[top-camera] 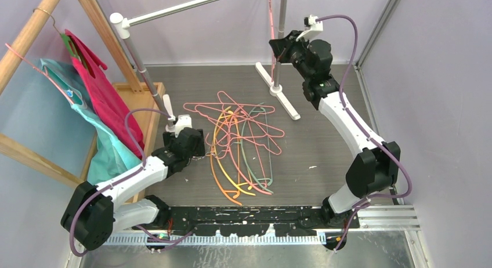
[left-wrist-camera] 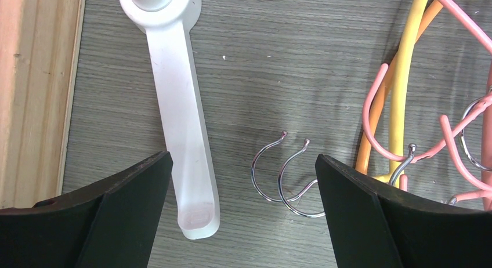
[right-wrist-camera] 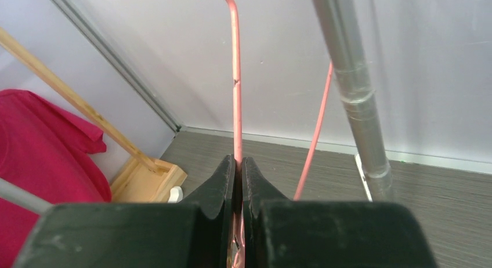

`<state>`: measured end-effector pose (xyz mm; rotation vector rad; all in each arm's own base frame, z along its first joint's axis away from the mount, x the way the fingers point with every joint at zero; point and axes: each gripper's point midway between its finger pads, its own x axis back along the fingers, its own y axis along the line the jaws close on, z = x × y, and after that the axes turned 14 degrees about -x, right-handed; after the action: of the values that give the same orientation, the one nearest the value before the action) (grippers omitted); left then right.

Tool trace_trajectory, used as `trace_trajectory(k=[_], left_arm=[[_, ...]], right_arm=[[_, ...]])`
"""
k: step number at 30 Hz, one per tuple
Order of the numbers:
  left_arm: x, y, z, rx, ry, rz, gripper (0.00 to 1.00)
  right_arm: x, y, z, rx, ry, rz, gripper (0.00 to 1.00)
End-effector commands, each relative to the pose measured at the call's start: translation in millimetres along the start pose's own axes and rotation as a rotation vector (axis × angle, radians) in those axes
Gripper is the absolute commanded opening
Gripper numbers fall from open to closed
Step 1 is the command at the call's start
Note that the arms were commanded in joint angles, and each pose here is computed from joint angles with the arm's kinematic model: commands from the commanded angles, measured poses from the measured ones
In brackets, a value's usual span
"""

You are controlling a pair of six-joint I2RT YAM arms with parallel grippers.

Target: Organize the hangers

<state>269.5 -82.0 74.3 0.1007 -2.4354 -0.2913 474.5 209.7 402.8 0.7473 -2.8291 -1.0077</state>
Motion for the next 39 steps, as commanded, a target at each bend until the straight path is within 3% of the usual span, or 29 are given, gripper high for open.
trace_trajectory(k=[1,4,8,10,11,12,17,29,33,39], left_arm=[[1,0,-21,0.053,-0.054,-0.007,0.98],[1,-1,-21,0.055,-0.054,-0.005,0.98],[1,0,-21,0.053,-0.052,-0.007,0.98],[1,0,-22,0.054,-0.054,-0.009,0.98],[2,0,-22,0.055,-0.055,-0.009,0.98],[2,1,-22,0.055,-0.055,-0.010,0.98],[0,0,-23,0.053,-0.053,-0.014,0.98],[-4,-1,-26,0.047,-0.034,-0.028,0.98],[-4,-4,-28,0.059,-0.039,-0.019,0.98],[-5,-5,-26,0.059,-0.025,-0.021,0.98]], right_arm=[[14,15,-36,-0.016,-0.098,-0.040,0.01],[16,13,-35,-0.021,-0.093,-0.037,0.10],[24,14,-35,-0.021,-0.093,-0.036,0.35],[33,12,-38,-0.014,-0.112,-0.015,0.55],[48,9,-41,-0.004,-0.134,0.015,0.73],[56,9,-43,0.001,-0.143,0.022,0.75],[87,-7,-11,-0.009,-0.068,0.099,0.78],[159,-46,197,0.177,0.357,0.298,0.74],[156,-51,243,0.250,0.491,0.277,0.70],[121,-52,271,0.318,0.560,0.232,0.67]])
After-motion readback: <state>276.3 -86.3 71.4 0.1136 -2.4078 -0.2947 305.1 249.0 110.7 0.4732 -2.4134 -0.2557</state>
